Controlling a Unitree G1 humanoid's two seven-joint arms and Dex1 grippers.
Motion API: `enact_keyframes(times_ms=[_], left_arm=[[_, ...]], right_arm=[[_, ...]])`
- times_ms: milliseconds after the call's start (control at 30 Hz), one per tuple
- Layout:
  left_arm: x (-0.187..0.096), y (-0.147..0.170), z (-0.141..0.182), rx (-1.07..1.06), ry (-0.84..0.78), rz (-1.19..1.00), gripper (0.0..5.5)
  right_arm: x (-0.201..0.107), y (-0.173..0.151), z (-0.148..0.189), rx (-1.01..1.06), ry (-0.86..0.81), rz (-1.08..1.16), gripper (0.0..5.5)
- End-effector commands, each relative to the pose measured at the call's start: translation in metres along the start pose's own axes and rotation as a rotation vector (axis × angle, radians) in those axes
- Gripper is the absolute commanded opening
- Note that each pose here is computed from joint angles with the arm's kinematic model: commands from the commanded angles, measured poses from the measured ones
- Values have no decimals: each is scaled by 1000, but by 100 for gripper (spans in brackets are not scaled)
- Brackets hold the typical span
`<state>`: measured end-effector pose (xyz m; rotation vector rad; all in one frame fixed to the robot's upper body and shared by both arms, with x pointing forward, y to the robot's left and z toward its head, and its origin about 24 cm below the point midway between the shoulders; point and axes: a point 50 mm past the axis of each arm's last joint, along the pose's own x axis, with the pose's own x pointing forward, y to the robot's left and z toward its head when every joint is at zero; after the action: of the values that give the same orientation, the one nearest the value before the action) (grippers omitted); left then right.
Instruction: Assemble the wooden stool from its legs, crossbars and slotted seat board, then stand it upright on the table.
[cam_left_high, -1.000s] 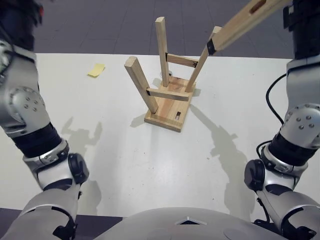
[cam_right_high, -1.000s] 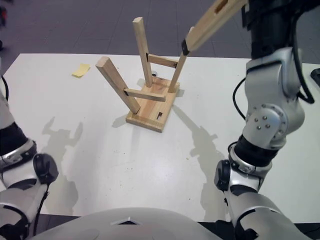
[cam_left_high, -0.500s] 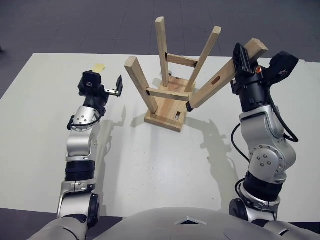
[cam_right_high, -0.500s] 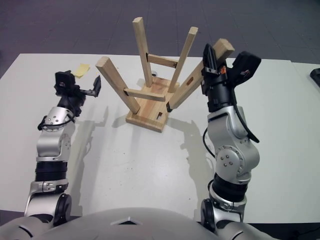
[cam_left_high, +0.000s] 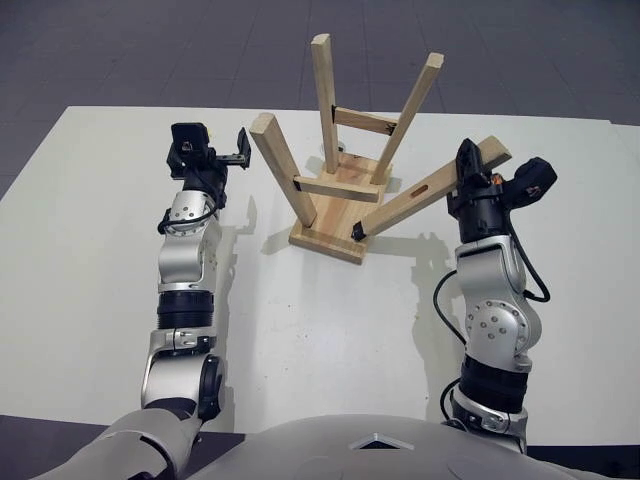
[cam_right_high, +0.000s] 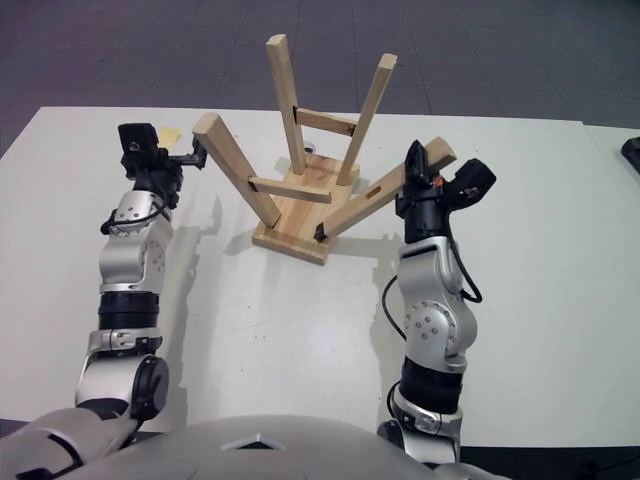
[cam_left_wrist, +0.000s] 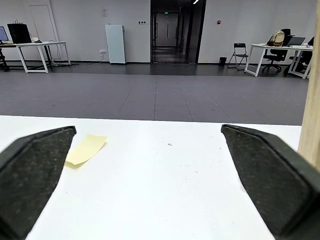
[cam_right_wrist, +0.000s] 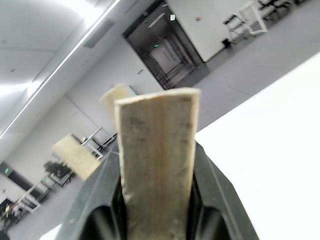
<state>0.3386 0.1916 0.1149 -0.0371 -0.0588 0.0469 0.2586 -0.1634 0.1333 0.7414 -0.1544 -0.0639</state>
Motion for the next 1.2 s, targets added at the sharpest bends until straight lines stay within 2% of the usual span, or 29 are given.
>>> enact_keyframes(times_ms=[33,300,633,800,933,1200], left_arm=[[3,-2,5,-35,-5,21,540],[-2,-14,9,-48,2,28,540],[-26,-42,1,-87,114,3,540],[-31,-47,-2,-89,143,5,540],[-31,-49,0,-93,143,1,540],[-32,-55,6,-90,135,-36,540]], right_arm=[[-1,-10,-15,-14,54,-116,102],[4,-9,-14,-236,85,-121,102],[11,-9,-4,-498,115,-125,105],[16,-9,1,-548,97,-106,105],[9,-10,-7,-575,109,-53,105],[-23,-46,-32,-514,171,-54,105]])
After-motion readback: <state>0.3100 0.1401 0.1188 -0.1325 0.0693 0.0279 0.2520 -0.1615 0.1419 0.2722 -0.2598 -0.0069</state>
